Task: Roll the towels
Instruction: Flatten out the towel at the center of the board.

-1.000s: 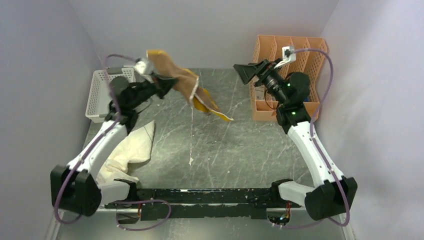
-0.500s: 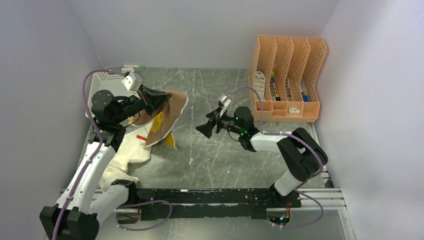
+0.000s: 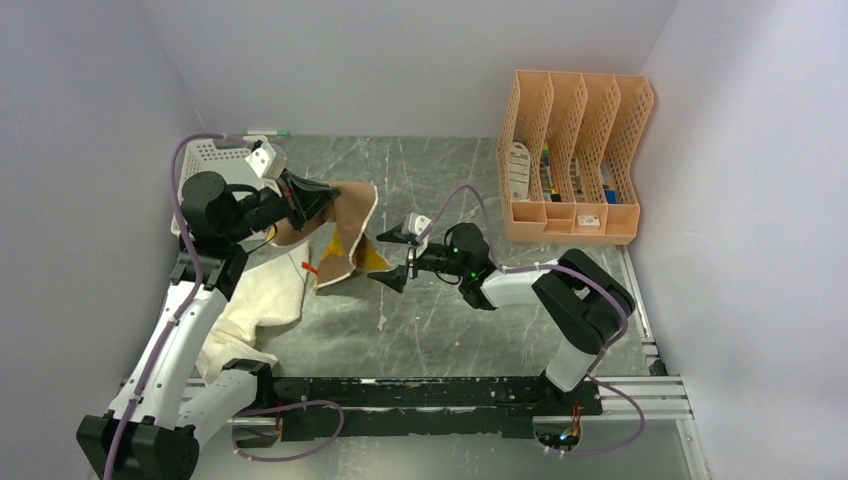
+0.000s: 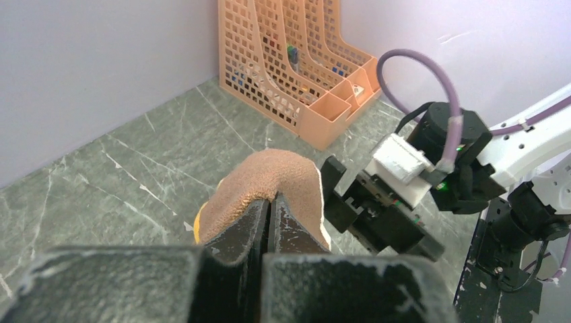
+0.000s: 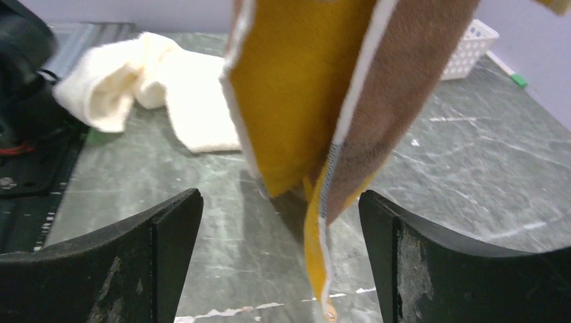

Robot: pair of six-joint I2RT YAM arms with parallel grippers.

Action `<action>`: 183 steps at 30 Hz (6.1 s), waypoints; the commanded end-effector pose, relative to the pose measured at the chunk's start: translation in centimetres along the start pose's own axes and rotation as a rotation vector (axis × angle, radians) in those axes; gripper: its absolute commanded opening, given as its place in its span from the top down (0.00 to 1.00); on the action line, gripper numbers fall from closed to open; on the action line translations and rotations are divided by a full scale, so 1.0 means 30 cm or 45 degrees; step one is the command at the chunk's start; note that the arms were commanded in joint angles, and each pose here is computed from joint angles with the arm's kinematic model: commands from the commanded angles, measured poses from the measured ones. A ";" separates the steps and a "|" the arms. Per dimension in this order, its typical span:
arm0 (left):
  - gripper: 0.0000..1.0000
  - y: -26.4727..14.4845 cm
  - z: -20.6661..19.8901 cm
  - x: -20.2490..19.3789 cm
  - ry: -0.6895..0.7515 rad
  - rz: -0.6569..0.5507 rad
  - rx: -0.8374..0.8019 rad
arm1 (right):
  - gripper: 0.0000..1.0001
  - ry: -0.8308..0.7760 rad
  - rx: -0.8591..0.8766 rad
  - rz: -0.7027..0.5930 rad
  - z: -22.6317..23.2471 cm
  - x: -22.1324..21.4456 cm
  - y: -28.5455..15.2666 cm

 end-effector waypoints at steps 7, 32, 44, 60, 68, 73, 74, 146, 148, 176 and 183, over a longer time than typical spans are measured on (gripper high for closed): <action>0.93 -0.024 -0.025 0.068 0.085 -0.010 -0.030 | 0.18 -0.105 -0.093 0.150 -0.065 -0.134 0.049; 0.93 -0.084 0.144 0.206 0.443 -0.267 0.516 | 1.00 -0.246 -0.479 0.321 -0.469 0.245 -0.152; 0.02 -0.225 0.129 0.034 0.475 -0.442 0.722 | 1.00 -0.508 -0.957 0.194 -0.455 0.690 -0.376; 0.02 -0.135 0.283 -0.179 -0.114 0.067 0.916 | 1.00 -0.141 -1.190 0.336 -0.677 0.579 -0.369; 0.02 0.150 0.125 -0.493 -0.561 0.308 0.343 | 1.00 -0.178 -1.160 0.391 -0.672 0.576 -0.316; 0.01 0.328 0.020 -0.642 -0.638 0.469 0.246 | 1.00 -0.171 -1.215 0.478 -0.691 0.542 -0.333; 0.02 0.356 0.006 -0.674 -0.644 0.501 0.251 | 1.00 -0.171 -1.231 0.496 -0.696 0.538 -0.338; 0.93 0.020 0.263 0.345 0.216 -0.009 1.105 | 1.00 0.144 -1.303 0.431 -0.464 0.836 -0.539; 0.93 -0.051 0.196 0.345 0.196 -0.062 1.060 | 1.00 0.169 -1.231 0.401 -0.384 0.815 -0.558; 0.93 0.480 1.106 -0.519 0.119 0.742 1.237 | 1.00 0.700 -1.281 0.866 -1.188 -0.299 -0.370; 0.44 0.518 1.391 -0.392 0.242 0.462 1.357 | 0.00 0.488 -1.341 0.485 -1.398 -0.193 -0.469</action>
Point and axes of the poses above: each gripper's point midway between its finger pads, its own y axis out along the fingers, its own z axis along the line the jaws close on, x = y × z, the point moved 5 cm from there along -y, back along the fingers, and after that the axes turned 2 degrees about -y, right-handed, at the moved point
